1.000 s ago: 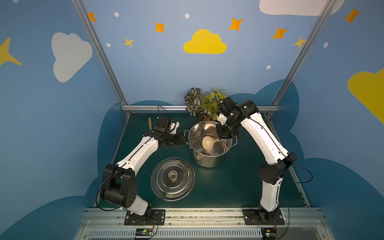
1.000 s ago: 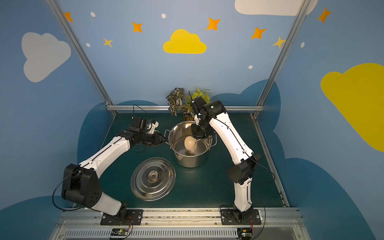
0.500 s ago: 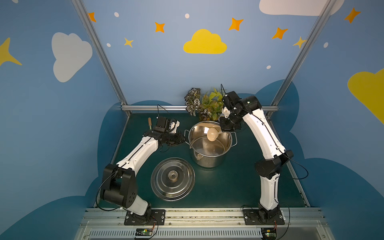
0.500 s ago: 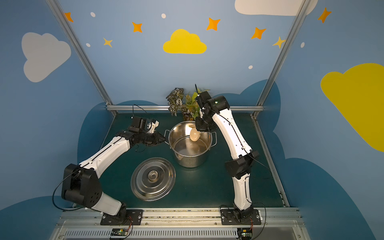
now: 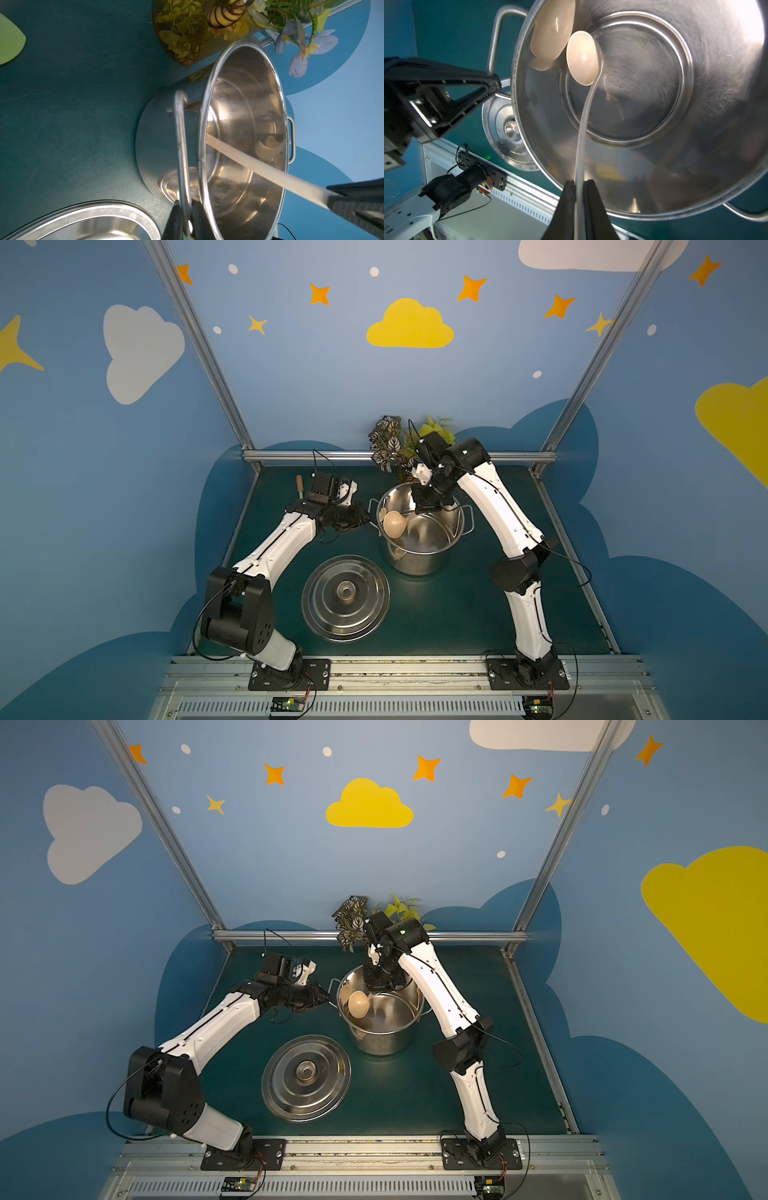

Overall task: Stir the soup with a spoon
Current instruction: Stir the soup in the pan with a stick.

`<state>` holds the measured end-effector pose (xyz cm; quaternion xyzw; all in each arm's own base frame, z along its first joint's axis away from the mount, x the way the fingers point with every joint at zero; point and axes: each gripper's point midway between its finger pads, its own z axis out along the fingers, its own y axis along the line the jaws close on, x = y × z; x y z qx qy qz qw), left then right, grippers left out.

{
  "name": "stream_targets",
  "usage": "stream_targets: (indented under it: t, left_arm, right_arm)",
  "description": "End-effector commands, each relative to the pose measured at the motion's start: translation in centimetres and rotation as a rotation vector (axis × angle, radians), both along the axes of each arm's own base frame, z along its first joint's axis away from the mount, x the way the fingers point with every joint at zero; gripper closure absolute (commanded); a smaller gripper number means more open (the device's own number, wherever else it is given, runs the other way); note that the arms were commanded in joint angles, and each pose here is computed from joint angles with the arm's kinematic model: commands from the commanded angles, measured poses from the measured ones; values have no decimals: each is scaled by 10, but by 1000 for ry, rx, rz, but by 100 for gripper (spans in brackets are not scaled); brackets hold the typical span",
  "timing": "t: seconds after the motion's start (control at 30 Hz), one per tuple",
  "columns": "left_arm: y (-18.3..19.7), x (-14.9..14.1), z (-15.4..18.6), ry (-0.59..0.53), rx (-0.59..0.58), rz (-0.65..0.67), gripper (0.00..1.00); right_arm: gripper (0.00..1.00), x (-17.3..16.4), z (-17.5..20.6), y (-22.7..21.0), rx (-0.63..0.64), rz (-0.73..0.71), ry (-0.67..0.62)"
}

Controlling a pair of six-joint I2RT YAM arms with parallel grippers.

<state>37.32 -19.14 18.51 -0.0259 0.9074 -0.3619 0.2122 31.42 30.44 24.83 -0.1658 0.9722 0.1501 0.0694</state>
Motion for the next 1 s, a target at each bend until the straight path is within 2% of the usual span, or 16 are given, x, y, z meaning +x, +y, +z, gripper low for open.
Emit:
stream_targets:
  t: [0.0, 0.23, 0.47, 0.7, 0.97]
  left_arm:
    - [2, -4, -7, -9, 22, -27, 95]
    - [3, -4, -6, -12, 21, -27, 95]
    - [2, -4, -6, -9, 13, -28, 95]
    - [1, -6, -7, -8, 4, -31, 95]
    - [0, -8, -8, -4, -4, -38, 95]
  right_arm:
    - [100, -54, 9, -39, -120, 33, 120]
    - [100, -74, 12, -87, -244, 3, 95]
    - [100, -61, 12, -127, -314, -104, 73]
    - [100, -28, 11, -125, -313, -133, 37]
    - [100, -5, 3, -83, -196, -104, 58]
